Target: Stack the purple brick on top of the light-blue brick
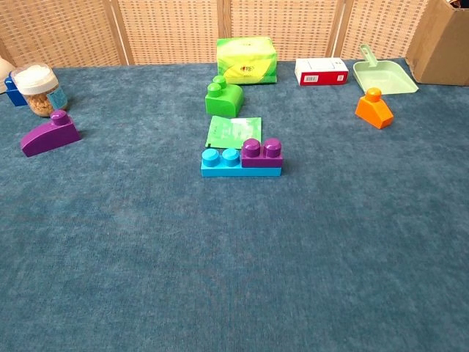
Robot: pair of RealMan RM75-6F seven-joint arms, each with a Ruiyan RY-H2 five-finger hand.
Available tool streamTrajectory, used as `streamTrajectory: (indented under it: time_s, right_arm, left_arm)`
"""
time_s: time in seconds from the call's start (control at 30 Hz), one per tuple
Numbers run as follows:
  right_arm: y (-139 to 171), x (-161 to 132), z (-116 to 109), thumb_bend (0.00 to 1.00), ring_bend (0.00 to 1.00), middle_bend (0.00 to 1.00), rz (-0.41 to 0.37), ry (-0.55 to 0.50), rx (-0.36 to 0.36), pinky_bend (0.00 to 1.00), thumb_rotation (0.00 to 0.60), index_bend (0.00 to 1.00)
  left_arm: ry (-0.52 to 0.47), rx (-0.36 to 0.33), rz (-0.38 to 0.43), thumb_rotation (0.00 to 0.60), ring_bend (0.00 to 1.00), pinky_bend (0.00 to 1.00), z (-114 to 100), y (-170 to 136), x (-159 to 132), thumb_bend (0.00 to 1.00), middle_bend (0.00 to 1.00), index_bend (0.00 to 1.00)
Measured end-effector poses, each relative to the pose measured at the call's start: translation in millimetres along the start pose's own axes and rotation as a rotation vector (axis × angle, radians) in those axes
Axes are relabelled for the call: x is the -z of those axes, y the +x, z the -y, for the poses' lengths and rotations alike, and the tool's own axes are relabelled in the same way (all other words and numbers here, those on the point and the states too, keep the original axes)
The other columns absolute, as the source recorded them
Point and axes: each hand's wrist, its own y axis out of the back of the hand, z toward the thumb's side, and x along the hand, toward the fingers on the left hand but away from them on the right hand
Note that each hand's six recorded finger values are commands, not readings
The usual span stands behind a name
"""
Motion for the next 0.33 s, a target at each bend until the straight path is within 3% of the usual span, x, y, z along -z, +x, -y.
streamTrajectory:
  time_s: [0.33]
  right_arm:
    - [-1,-4,-2,0.15,0.00,0.17,-0.019,-0.011,0.011,0.00,0.486,0.28]
  left_arm:
    - [-0.022,0.001,0.030,0.000,0.00,0.00,5,7,-10,0.13,0.00,0.10]
